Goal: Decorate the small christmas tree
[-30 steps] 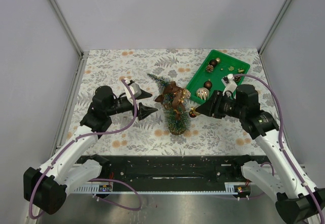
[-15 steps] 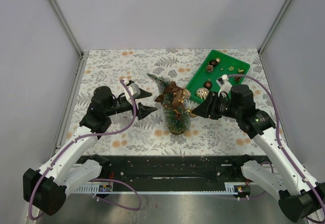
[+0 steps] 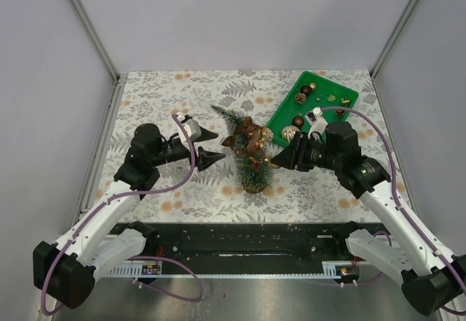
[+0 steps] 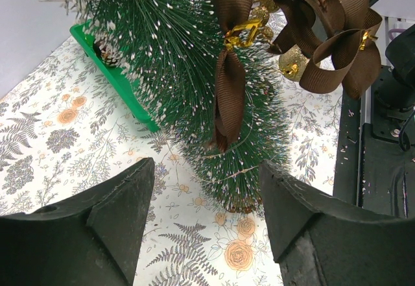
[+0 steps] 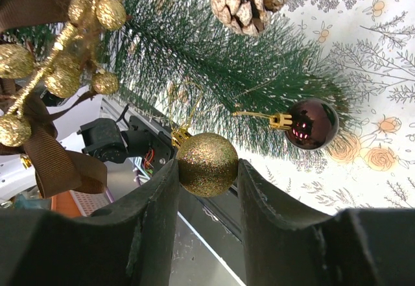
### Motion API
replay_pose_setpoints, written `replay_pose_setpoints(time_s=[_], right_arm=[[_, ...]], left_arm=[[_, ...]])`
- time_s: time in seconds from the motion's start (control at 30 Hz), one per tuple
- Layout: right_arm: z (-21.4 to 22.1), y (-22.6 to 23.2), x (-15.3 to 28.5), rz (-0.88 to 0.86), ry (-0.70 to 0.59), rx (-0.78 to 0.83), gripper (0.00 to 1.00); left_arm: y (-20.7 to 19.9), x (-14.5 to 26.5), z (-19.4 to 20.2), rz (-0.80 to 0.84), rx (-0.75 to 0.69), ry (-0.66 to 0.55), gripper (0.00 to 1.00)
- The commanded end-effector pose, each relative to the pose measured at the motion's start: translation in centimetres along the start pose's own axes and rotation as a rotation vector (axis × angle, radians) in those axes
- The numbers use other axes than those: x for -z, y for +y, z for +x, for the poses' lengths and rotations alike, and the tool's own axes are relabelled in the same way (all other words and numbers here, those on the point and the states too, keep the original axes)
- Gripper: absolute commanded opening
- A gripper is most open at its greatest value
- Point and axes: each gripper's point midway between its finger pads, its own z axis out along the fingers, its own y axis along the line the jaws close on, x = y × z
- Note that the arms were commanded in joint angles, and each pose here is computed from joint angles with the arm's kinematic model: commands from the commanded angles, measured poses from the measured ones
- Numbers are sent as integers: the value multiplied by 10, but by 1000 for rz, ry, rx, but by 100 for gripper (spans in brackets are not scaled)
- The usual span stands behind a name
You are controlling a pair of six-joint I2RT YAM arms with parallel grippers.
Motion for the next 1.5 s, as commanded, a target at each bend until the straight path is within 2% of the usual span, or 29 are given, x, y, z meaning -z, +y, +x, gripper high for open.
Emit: replay_pose_setpoints(time_s=[0.0,0.73,1.17,1.47], right_arm=[[-12,10,-5,-29,-46,23,13],[2,-10,-15,51,-36,32,12],[-26,2,-11,67,-103,95,11],[-43,-15,-4,210,-125,185,11]], left_arm=[[-4,2,-14,21,-61,-55,69],[-8,4,-15,24,-48,-65,68],[-10,5,-12,26,-30,-67,66],[-12,6,-15,30,-30,-72,65]])
